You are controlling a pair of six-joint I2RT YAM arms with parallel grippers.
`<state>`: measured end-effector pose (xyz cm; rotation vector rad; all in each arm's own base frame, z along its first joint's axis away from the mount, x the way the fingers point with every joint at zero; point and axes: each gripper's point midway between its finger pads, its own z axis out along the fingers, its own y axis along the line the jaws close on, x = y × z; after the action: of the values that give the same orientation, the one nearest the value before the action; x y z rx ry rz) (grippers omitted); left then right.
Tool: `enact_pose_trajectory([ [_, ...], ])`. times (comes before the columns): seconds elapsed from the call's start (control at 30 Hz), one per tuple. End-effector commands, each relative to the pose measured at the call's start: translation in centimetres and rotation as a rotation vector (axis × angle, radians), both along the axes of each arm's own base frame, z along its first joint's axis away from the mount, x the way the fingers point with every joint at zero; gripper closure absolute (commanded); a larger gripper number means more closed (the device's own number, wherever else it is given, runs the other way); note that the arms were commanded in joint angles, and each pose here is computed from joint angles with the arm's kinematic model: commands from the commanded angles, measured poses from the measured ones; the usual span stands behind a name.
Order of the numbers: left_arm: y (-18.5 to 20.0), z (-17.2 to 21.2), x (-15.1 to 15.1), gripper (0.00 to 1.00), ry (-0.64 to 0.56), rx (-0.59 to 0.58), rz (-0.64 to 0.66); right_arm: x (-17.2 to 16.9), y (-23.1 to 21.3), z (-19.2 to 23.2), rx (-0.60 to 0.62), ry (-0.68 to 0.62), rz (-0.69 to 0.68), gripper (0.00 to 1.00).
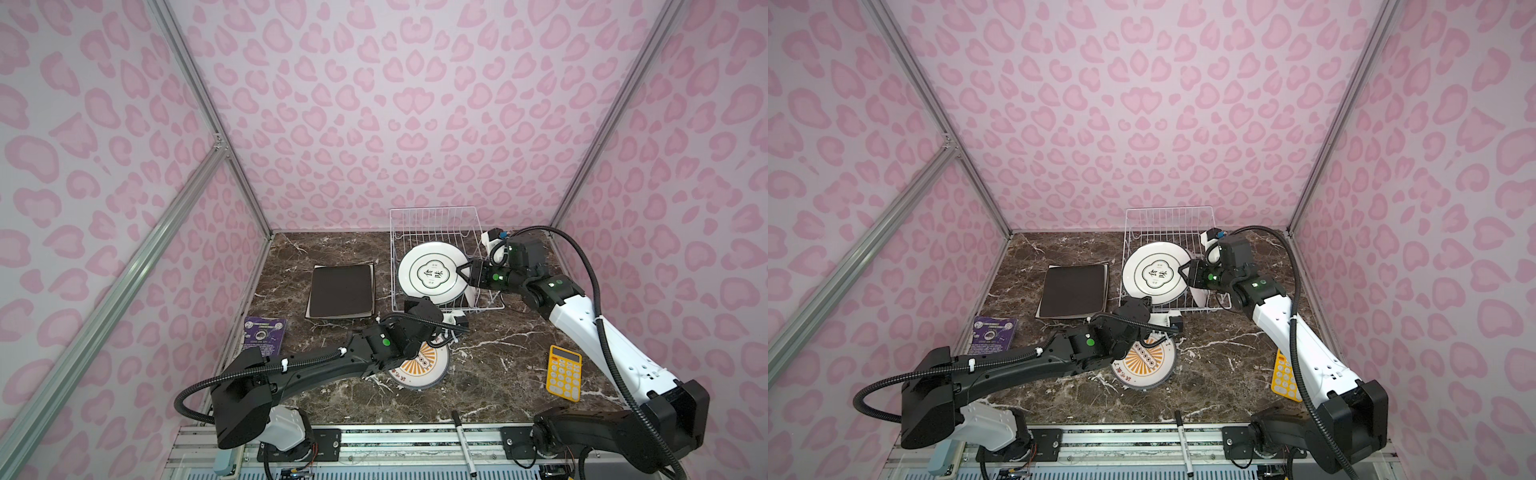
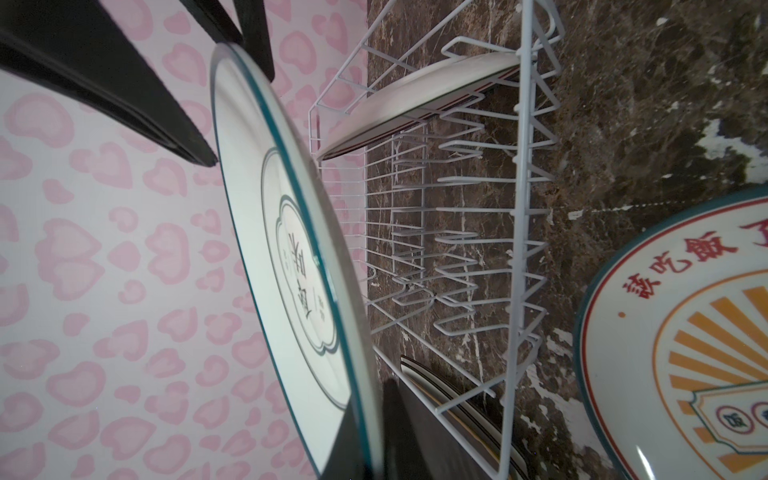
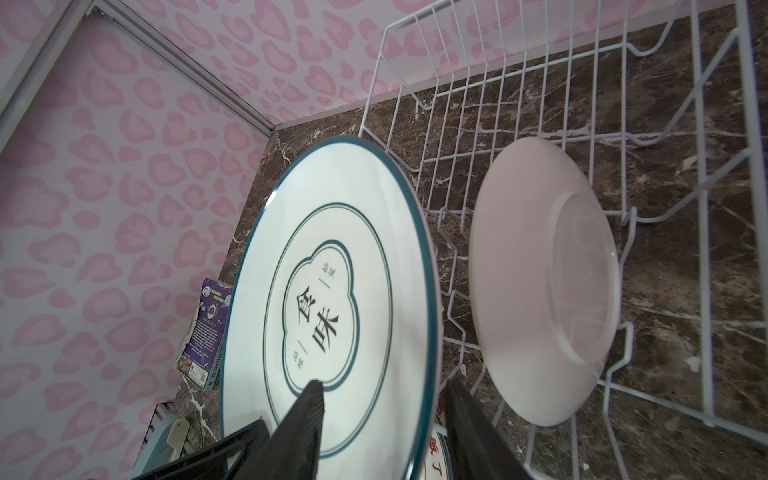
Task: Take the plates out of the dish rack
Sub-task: 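Swing the plate toward the right gripper while the right gripper reaches to meet it, then close the right gripper on the plate's rim while the left gripper holds it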
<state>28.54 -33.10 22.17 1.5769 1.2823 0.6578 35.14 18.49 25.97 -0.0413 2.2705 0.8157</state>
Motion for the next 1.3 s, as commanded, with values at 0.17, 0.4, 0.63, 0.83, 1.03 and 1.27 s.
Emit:
enact_pose_trajectory([
  [0.17, -0.5, 1.4, 0.5, 0.97, -0.058, -0.039, 0.02, 0.0, 0.2, -0.6, 0.013, 0.021, -0.002, 0.62],
  [0.4, -0.3, 1.6, 0.5, 0.97, -0.07, -0.05, 0.022, 0.3, 0.6, -0.9, 0.021, 0.039, 0.007, 0.65],
  [0.63, -0.3, 1.4, 0.5, 0.97, -0.067, -0.052, 0.025, 0.6, 0.8, -1.2, 0.025, 0.051, 0.011, 0.69],
  [0.83, -0.5, 1.5, 0.6, 0.97, -0.064, -0.056, 0.021, 0.6, 0.8, -1.5, 0.024, 0.063, 0.018, 0.78],
  [1.03, -0.6, 0.9, 0.8, 0.97, -0.061, -0.05, 0.027, 0.7, 1.0, -1.4, 0.03, 0.063, 0.025, 0.92],
  [1.27, -0.5, 1.5, 1.0, 0.82, 0.024, -0.173, 0.052, 1.0, 0.8, -1.4, 0.029, 0.066, 0.016, 1.0],
])
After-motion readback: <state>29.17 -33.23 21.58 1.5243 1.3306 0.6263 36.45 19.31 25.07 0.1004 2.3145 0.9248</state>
